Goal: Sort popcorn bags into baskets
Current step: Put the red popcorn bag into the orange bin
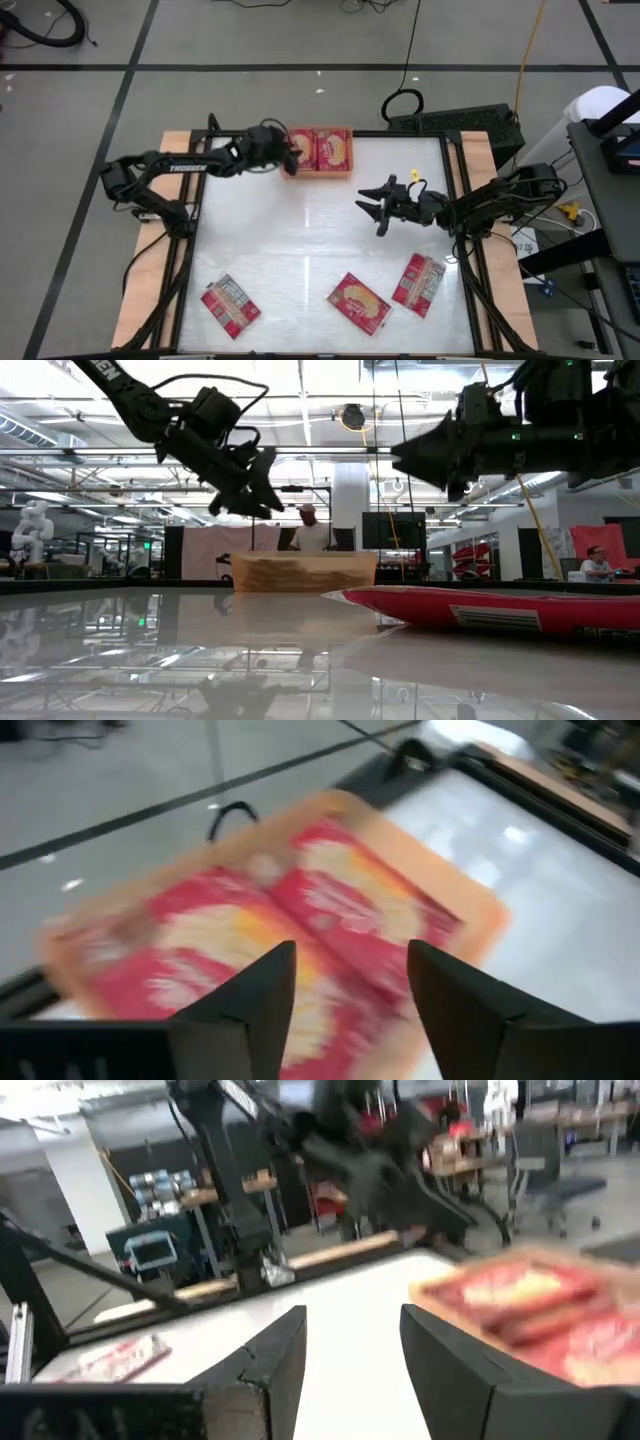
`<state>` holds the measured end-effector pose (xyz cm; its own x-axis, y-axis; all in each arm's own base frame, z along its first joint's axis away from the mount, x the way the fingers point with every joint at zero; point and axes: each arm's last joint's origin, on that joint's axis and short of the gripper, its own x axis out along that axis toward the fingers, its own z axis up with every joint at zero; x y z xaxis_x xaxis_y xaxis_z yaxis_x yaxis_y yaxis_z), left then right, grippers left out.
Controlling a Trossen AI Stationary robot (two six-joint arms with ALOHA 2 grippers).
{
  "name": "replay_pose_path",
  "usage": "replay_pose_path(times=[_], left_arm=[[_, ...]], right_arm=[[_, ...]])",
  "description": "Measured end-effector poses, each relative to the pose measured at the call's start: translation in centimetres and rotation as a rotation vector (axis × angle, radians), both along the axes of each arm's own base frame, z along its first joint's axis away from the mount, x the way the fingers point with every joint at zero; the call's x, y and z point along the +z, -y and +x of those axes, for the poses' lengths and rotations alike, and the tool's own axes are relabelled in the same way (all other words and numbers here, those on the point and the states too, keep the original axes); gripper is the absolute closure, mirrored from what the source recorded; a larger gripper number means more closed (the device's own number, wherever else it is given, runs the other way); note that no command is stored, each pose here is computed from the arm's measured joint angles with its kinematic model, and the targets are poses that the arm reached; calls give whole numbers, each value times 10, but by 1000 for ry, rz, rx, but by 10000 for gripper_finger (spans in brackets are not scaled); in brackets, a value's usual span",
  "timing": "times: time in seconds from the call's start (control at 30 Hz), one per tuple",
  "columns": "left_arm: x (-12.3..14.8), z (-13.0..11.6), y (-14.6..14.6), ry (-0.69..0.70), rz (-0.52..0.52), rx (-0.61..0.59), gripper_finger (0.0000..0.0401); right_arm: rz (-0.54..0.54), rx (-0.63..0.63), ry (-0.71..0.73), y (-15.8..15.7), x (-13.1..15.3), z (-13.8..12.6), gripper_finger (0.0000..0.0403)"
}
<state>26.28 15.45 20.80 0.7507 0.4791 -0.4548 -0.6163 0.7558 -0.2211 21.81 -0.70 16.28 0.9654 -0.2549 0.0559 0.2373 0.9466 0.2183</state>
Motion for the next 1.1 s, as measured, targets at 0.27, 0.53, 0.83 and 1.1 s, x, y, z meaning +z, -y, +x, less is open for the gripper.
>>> replay_pose_path(times=[0.27,0.53,0.83,1.1], left_arm=[[1,35,87,-7,51,-303,256],[2,41,184,-8,113,-571,260],[-26,49,278,79,234,-766,149],[-72,73,317,-31,289,-825,91]], right_arm=[[240,172,-241,-12,-13,16,245],[281,379,-620,-48,-5,38,245],[279,446,-635,-59,-2,38,245],[264,457,-619,-59,-1,39,245]])
